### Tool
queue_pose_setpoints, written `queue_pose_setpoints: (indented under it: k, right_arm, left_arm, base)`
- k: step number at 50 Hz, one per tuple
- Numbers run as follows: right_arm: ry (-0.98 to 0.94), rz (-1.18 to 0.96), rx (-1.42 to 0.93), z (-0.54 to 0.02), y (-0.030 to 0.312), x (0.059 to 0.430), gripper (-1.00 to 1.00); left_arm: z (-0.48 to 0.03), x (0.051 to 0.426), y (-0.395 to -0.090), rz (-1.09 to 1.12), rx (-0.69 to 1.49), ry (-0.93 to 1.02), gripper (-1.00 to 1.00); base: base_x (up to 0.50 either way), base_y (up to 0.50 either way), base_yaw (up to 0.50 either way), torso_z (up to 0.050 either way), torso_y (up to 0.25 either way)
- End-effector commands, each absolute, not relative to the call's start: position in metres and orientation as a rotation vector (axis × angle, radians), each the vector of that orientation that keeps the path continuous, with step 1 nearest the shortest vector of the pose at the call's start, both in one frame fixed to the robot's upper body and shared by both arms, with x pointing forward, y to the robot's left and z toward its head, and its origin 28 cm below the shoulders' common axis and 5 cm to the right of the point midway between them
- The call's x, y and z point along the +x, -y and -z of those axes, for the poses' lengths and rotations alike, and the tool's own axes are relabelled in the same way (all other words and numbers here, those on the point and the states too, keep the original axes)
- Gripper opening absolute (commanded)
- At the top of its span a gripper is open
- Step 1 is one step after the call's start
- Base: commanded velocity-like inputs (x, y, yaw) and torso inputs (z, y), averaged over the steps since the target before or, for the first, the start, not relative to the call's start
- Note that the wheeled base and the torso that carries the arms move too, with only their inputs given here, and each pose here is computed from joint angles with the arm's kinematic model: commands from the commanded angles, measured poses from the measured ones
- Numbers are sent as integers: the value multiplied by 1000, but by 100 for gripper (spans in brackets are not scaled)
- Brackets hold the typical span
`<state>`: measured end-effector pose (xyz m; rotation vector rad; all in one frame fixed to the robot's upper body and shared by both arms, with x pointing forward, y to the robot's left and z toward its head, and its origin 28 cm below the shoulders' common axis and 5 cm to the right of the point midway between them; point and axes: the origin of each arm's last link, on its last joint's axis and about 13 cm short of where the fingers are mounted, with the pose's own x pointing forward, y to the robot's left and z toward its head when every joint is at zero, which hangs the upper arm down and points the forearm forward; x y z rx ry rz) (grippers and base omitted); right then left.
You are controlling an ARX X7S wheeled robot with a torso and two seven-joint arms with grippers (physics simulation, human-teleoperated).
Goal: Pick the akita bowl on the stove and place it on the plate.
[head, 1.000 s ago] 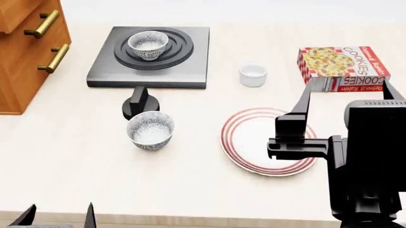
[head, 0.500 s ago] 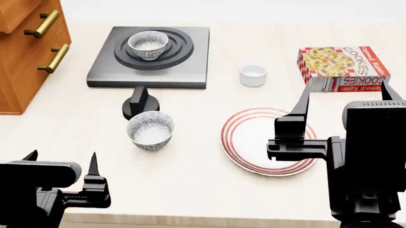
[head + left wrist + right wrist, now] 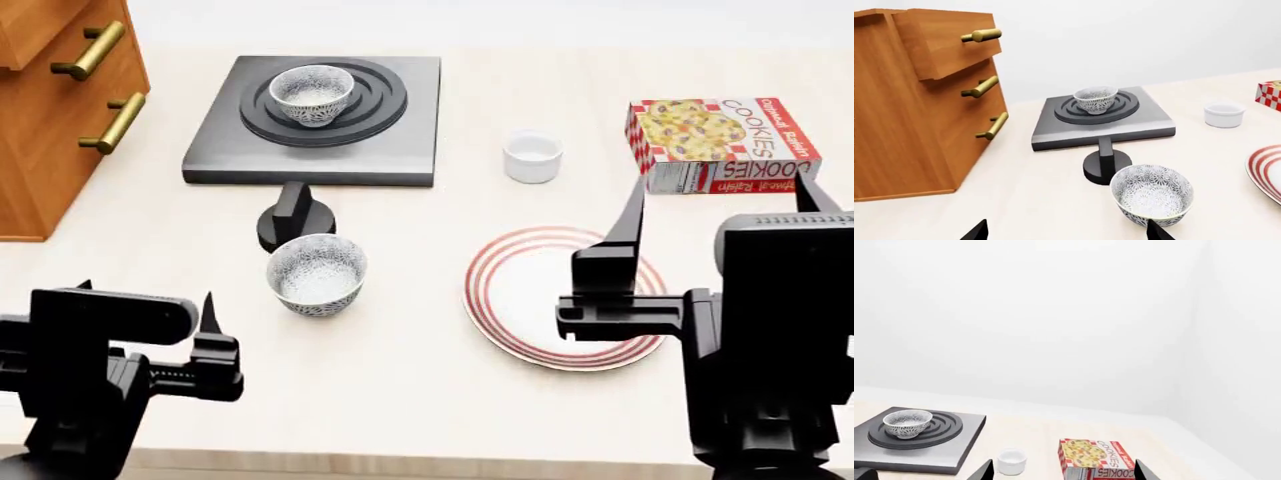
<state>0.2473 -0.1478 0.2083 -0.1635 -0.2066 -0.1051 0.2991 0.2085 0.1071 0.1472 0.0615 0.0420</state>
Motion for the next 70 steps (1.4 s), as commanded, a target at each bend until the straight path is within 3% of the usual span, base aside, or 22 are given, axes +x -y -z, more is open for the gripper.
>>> queue_pose_setpoints:
  k: [1,39,70]
  right_arm:
    - [211,94,-164,-209,147,247,100]
    - [207,101,-155,-209,148,247,100]
    - [208,93,-156,-208,148,247,100]
  left_arm:
    - [-106,303,-210,-48,157,-67,100]
    - [-109,299,-208,-33,158,-55,100]
    - [-110,297,-207,-27,152,-51,100]
  base:
    - [0,0,0,0,0]
    - [0,-267,0,0,0]
    - [80,-14,0,0,0]
